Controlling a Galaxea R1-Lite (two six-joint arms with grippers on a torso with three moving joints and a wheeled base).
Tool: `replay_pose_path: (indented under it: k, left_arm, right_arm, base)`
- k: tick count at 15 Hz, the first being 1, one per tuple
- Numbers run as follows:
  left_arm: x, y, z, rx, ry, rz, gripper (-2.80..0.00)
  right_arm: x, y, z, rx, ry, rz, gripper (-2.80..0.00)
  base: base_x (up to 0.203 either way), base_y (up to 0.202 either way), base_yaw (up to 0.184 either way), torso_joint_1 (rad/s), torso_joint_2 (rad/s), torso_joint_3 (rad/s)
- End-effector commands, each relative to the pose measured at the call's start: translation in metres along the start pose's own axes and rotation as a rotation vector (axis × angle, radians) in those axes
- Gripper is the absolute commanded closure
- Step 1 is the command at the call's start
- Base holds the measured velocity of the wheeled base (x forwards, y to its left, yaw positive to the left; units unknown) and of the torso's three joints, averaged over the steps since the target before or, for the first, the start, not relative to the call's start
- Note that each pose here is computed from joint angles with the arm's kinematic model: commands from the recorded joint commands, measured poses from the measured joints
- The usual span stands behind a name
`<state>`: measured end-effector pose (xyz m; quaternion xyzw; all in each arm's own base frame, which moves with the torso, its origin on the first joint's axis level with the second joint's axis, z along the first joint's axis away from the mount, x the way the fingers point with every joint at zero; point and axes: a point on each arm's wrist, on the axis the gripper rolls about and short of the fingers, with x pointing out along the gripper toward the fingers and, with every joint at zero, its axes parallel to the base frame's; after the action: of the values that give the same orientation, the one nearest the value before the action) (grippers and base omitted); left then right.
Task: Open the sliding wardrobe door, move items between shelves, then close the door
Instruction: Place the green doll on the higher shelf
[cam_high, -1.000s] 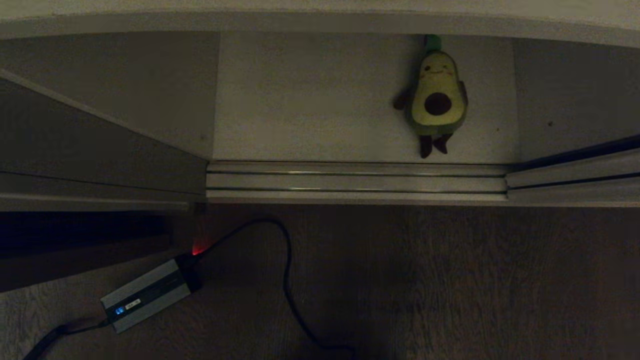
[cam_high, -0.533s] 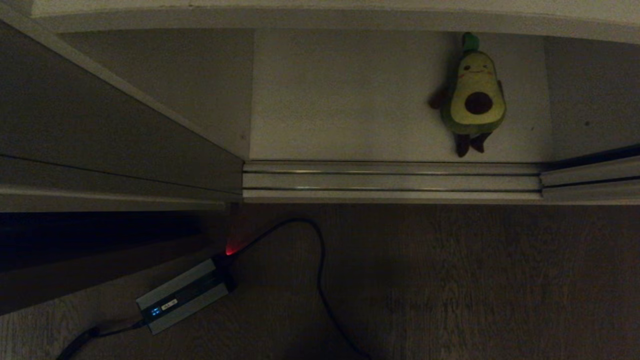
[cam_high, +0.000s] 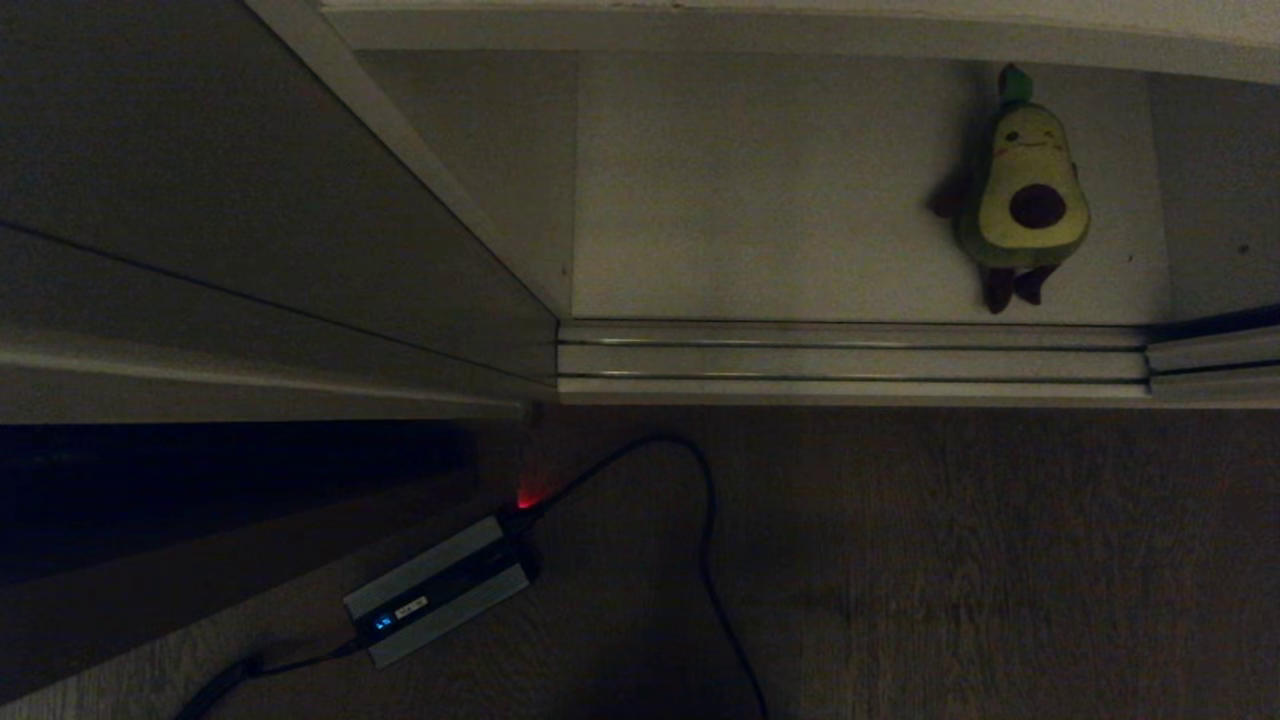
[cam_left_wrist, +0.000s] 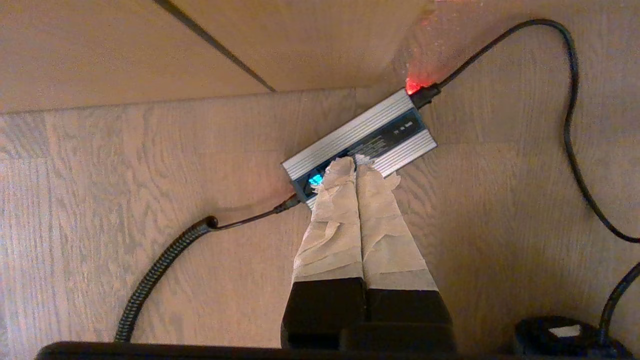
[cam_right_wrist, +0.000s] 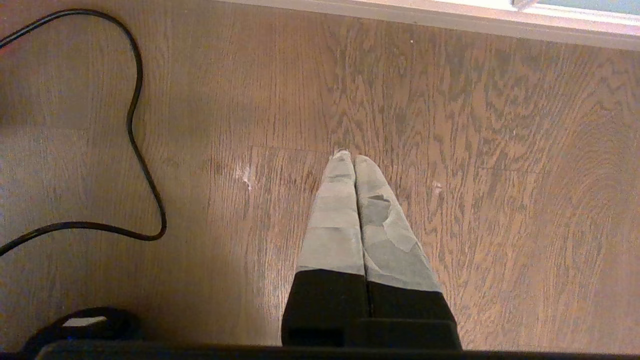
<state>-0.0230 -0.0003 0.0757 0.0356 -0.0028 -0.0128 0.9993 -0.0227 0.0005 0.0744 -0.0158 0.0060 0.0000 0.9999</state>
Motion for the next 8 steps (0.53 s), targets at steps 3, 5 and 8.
replay_pose_path:
  k: [3,5,8]
  left_arm:
    - [0.0002,0.0001,0.0001,-0.013,0.002,0.003,0.0]
    - [0.0002,0.0001,0.0003,-0.013,0.0,0.003,0.0]
    - [0.0002,0.0001,0.0003,-0.013,0.0,0.003,0.0]
  right_arm:
    - [0.0003,0.0,-0.0009,0.0,0.003,0.0,0.0]
    - [0.0003,0.0,-0.0009,0.0,0.003,0.0,0.0]
    - [0.0003,0.0,-0.0009,0.0,0.003,0.0,0.0]
  base:
    - [0.0,0.0,0.0,0.0,0.0,0.0]
    - [0.0,0.0,0.0,0.0,0.0,0.0]
    - [0.0,0.0,0.0,0.0,0.0,0.0]
